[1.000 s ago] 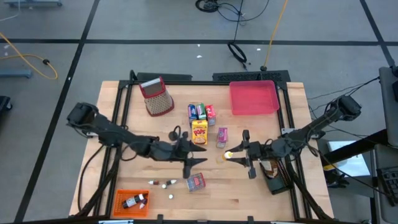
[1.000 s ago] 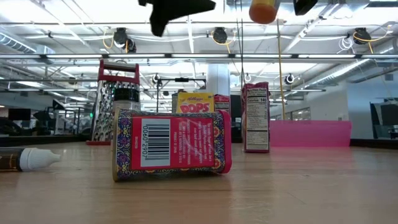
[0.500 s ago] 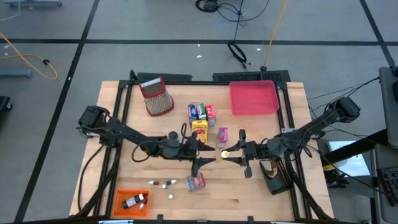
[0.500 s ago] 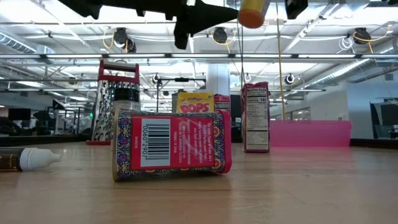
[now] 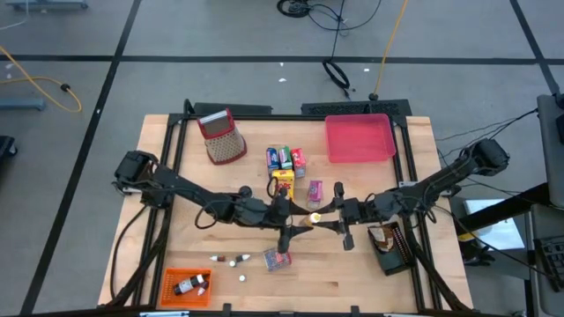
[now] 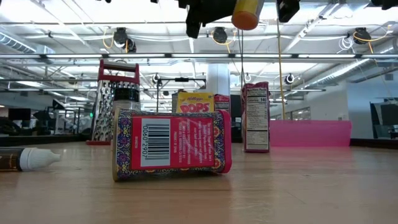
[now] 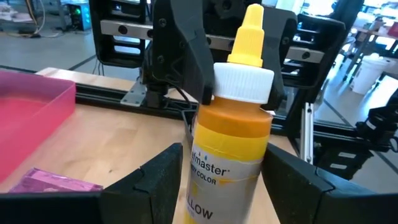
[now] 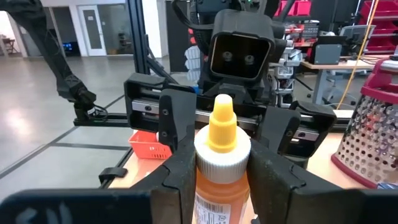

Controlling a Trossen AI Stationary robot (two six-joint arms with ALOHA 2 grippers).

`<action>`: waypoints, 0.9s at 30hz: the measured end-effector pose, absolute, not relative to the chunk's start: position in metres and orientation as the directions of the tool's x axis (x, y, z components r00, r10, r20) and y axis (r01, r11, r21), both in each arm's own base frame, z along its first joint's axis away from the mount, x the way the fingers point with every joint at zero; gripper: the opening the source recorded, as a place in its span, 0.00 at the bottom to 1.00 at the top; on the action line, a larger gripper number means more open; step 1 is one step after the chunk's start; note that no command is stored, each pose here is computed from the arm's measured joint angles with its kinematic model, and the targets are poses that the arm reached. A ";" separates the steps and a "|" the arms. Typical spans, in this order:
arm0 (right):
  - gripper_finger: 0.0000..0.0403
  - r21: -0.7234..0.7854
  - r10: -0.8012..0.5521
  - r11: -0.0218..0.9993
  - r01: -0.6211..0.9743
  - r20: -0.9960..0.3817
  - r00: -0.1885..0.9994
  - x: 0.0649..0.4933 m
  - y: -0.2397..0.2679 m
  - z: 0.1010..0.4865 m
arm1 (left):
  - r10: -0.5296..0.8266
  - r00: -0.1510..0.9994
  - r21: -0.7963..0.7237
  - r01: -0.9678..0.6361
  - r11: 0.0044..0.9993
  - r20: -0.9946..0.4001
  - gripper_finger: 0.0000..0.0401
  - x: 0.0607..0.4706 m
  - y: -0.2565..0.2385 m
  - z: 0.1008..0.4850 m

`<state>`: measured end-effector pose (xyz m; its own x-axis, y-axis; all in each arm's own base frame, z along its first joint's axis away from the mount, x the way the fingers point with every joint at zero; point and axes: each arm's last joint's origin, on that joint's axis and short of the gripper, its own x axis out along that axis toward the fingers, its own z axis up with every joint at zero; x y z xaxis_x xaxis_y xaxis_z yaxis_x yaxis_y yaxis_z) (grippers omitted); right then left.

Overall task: Pick & Place Kitchen Items
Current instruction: Put the large yellow food coloring bottle into the orange bin

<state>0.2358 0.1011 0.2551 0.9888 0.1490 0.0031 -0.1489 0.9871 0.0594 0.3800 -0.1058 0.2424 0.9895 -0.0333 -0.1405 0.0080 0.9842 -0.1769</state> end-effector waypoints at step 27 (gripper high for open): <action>0.27 0.058 0.153 0.987 -0.153 -0.004 0.988 0.236 0.101 0.254 | -0.056 0.989 -0.180 0.030 0.983 -0.139 0.24 0.380 -0.106 0.243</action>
